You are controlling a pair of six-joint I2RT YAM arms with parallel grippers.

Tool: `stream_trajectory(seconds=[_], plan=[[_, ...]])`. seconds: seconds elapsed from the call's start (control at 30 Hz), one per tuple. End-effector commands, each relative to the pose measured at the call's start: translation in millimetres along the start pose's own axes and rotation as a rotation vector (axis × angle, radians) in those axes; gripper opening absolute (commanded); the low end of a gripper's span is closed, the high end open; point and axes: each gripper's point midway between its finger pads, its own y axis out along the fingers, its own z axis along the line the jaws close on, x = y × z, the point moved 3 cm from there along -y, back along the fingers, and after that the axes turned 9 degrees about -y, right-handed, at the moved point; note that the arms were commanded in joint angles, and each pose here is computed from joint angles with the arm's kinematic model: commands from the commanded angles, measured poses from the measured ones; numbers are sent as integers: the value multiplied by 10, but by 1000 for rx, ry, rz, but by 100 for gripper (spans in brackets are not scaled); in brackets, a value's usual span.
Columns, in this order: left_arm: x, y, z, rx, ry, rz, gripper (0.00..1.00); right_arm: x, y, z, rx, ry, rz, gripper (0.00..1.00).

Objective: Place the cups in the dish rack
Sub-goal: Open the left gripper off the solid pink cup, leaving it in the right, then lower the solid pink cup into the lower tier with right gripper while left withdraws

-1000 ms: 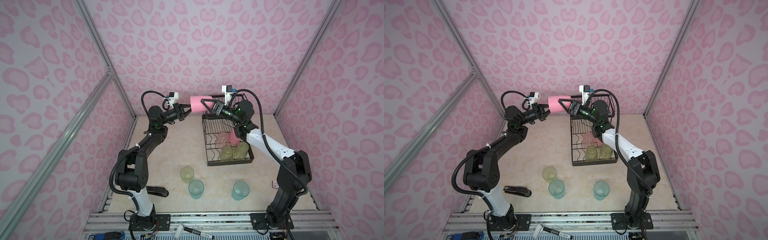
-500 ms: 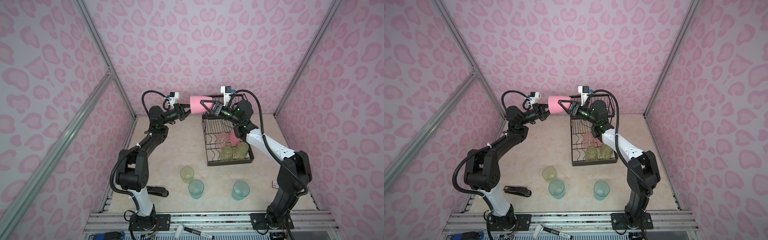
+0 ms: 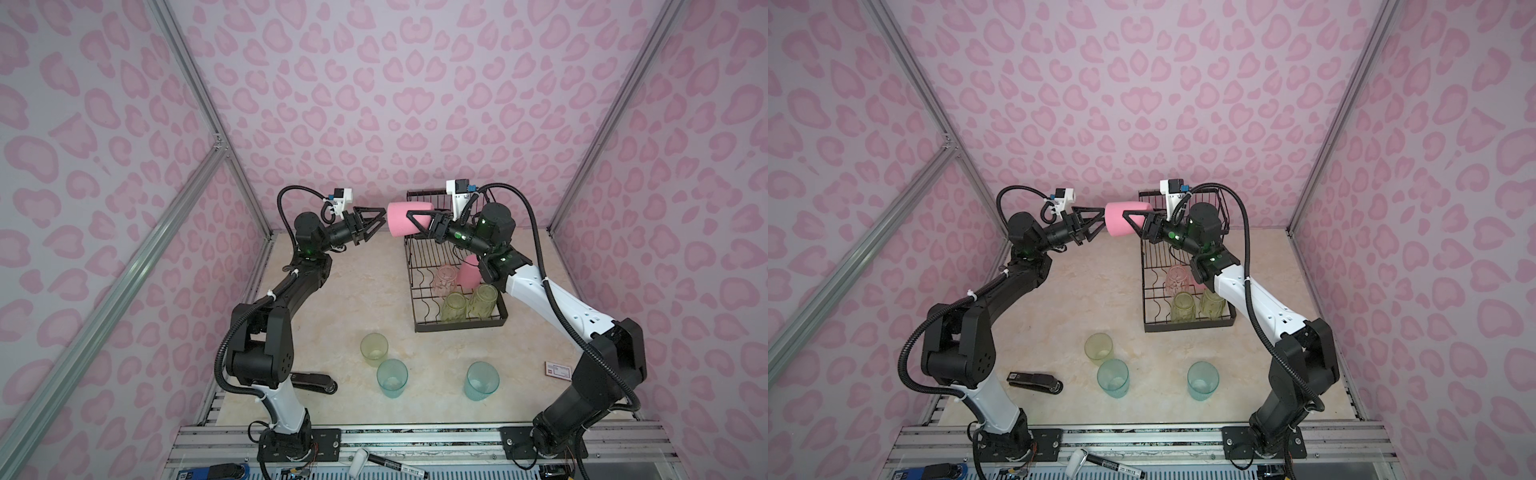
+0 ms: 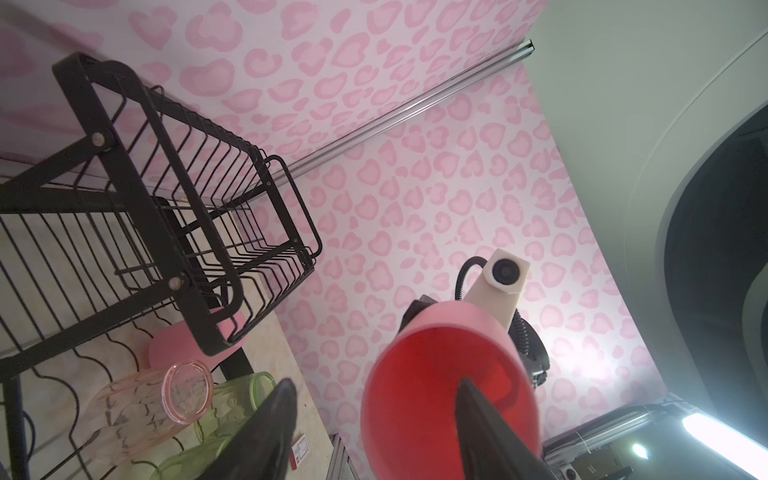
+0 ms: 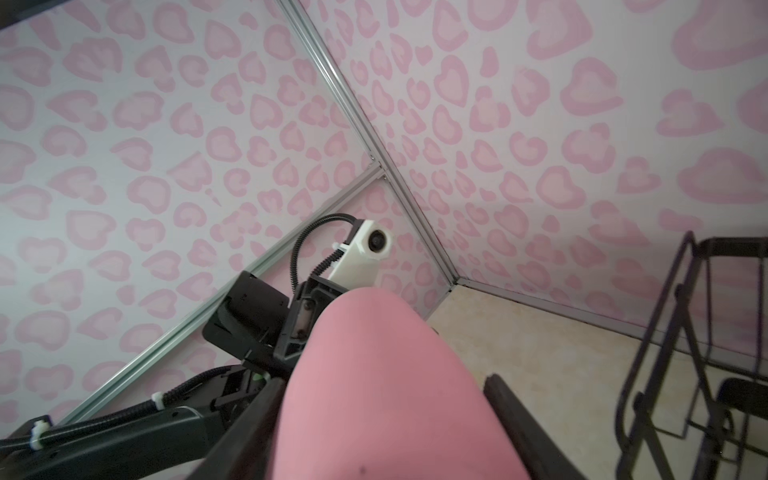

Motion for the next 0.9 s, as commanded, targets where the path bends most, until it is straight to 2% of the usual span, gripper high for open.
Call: stream_trajectory(seconds=[0.0, 0.33, 0.63, 0.87], plan=[[-2, -49, -7, 28, 51, -20, 65, -232, -89, -125, -125, -101, 94, 53], [11, -171, 235, 179, 50, -74, 66, -743, -446, -359, -411, -251, 302, 53], [-8, -382, 425, 326, 43, -129, 66, -1173, -550, -422, -558, -341, 448, 53], [-43, -779, 478, 582, 74, -151, 67, -1387, -587, -454, -629, -397, 531, 53]])
